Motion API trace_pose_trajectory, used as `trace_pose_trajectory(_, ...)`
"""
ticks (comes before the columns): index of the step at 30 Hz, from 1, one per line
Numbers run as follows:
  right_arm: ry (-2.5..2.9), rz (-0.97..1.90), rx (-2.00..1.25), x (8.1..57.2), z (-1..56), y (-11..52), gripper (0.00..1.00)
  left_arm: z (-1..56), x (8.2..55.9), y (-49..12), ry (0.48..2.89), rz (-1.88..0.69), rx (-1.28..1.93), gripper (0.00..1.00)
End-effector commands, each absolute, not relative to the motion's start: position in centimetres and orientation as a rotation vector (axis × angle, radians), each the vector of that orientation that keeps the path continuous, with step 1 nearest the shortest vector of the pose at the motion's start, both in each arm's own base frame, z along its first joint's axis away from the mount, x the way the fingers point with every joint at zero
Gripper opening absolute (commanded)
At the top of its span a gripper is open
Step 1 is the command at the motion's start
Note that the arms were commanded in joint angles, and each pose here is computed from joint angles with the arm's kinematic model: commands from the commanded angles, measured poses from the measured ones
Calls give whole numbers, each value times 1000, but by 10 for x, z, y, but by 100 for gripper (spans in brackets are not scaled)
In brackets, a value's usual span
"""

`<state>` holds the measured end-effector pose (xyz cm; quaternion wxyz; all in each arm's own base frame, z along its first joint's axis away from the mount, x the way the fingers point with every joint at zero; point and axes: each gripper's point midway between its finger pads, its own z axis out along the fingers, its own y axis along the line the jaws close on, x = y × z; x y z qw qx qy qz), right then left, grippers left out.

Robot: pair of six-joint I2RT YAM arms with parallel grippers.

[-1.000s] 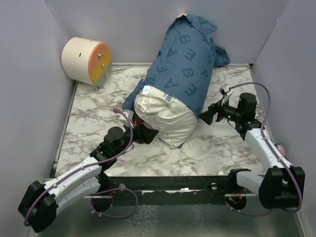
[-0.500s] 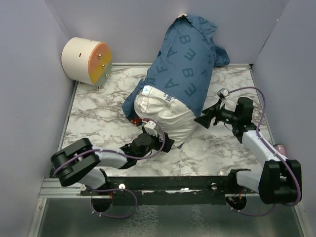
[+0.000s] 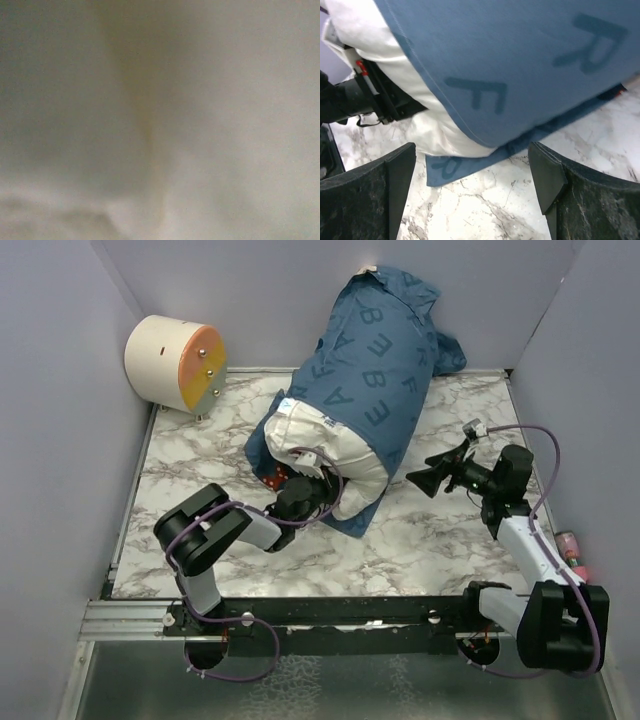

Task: Put the pillow into the pillowcase
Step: Stuff the pillow into the pillowcase.

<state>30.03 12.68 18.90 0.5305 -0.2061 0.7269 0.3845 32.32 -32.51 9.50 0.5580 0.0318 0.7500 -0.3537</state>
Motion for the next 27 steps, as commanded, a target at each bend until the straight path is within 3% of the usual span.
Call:
trace_pose_trajectory(1, 1725, 975, -289, 300, 189, 111, 93, 232, 357, -316, 1415, -984, 26, 0)
trace_pose_trajectory(12, 1902, 1300, -54, 282, 116, 135, 85, 303, 372, -352, 1388, -1107, 194, 0)
trace_pose_trajectory(21, 1987, 1391, 0, 290, 79, 162, 97, 341, 372, -366, 1315, -1216, 193, 0)
trace_pose_trajectory(27, 1902, 1384, 16, 333, 82, 173, 98, 351, 370, -370, 1298, -1269, 183, 0)
